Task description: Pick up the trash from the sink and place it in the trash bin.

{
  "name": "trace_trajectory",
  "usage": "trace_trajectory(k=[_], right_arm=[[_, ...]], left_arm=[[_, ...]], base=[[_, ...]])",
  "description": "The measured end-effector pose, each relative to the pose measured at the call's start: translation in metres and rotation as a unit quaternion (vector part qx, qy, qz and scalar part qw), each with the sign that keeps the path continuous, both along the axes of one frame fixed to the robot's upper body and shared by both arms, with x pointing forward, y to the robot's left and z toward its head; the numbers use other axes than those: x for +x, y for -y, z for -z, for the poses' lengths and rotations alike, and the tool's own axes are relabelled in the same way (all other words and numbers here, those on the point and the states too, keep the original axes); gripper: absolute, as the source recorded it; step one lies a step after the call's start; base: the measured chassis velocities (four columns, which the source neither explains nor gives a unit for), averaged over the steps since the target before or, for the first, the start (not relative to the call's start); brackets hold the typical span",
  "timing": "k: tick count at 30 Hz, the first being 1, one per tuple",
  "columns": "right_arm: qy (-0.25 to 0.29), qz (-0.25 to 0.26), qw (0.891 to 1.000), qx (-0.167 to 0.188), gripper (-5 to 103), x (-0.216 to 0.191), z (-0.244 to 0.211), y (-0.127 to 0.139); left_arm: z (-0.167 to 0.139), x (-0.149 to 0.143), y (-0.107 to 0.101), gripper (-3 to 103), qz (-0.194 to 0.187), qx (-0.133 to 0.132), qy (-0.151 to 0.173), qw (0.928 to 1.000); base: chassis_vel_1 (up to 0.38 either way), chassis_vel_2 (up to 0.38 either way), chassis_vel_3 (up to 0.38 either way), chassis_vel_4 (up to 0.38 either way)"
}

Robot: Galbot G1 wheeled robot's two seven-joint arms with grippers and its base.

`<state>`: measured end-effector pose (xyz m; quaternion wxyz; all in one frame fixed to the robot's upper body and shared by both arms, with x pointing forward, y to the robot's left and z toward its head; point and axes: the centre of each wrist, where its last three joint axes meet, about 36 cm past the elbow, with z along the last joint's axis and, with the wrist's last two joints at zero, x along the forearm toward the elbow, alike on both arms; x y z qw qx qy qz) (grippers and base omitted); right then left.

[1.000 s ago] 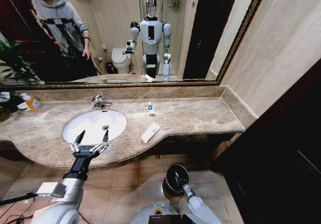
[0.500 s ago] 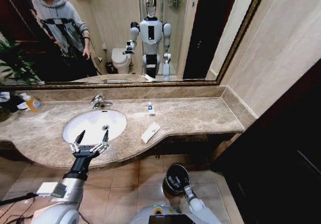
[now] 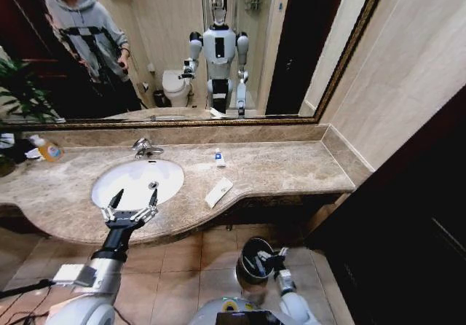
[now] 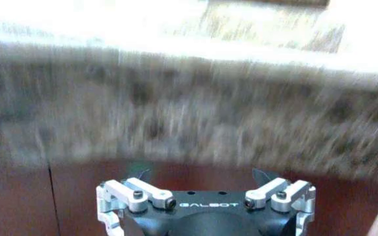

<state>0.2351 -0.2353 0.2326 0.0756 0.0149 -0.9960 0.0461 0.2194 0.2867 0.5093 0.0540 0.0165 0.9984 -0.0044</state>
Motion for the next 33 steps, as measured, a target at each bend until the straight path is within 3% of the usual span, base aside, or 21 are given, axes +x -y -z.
trace_trajectory(k=[7, 11, 12, 13, 14, 16, 22, 24, 26, 30, 33], right_arm=[[0.073, -0.003, 0.997, 0.013, 103, -0.03, -0.069, 0.005], [0.124, -0.015, 0.992, 0.018, 96, -0.019, -0.099, -0.006], [0.136, -0.021, 0.99, 0.018, 89, -0.012, -0.103, -0.01], [0.151, -0.042, 0.987, 0.016, 92, 0.001, -0.108, -0.019], [0.151, -0.042, 0.987, 0.016, 92, 0.001, -0.108, -0.019], [0.151, -0.088, 0.984, 0.013, 99, 0.016, -0.114, -0.037], [0.129, -0.185, 0.974, 0.023, 100, 0.032, -0.132, -0.084], [0.125, -0.193, 0.973, 0.028, 100, 0.033, -0.133, -0.089], [0.11, -0.227, 0.966, 0.048, 100, 0.035, -0.136, -0.108], [0.095, -0.259, 0.96, 0.054, 100, 0.034, -0.134, -0.123], [0.074, -0.304, 0.948, 0.06, 100, 0.034, -0.129, -0.15]], left_arm=[[0.0, 0.0, 0.0, 100, 0.0, 0.0, 0.0, 1.0], [0.0, 0.0, 0.0, 100, 0.0, 0.0, 0.0, 1.0], [0.0, 0.0, 0.0, 100, 0.0, 0.0, 0.0, 1.0], [0.0, 0.0, 0.0, 100, 0.0, 0.0, 0.0, 1.0], [0.0, 0.0, 0.0, 100, 0.0, 0.0, 0.0, 1.0], [0.0, 0.0, 0.0, 100, 0.0, 0.0, 0.0, 1.0], [0.0, 0.0, 0.0, 100, 0.0, 0.0, 0.0, 1.0], [0.0, 0.0, 0.0, 100, 0.0, 0.0, 0.0, 1.0], [0.0, 0.0, 0.0, 100, 0.0, 0.0, 0.0, 1.0], [0.0, 0.0, 0.0, 100, 0.0, 0.0, 0.0, 1.0], [0.0, 0.0, 0.0, 100, 0.0, 0.0, 0.0, 1.0]], base=[[0.0, 0.0, 0.0, 0.0], [0.0, 0.0, 0.0, 0.0], [0.0, 0.0, 0.0, 0.0], [0.0, 0.0, 0.0, 0.0], [0.0, 0.0, 0.0, 0.0], [0.0, 0.0, 0.0, 0.0], [0.0, 0.0, 0.0, 0.0], [0.0, 0.0, 0.0, 0.0], [0.0, 0.0, 0.0, 0.0], [0.0, 0.0, 0.0, 0.0], [0.0, 0.0, 0.0, 0.0]])
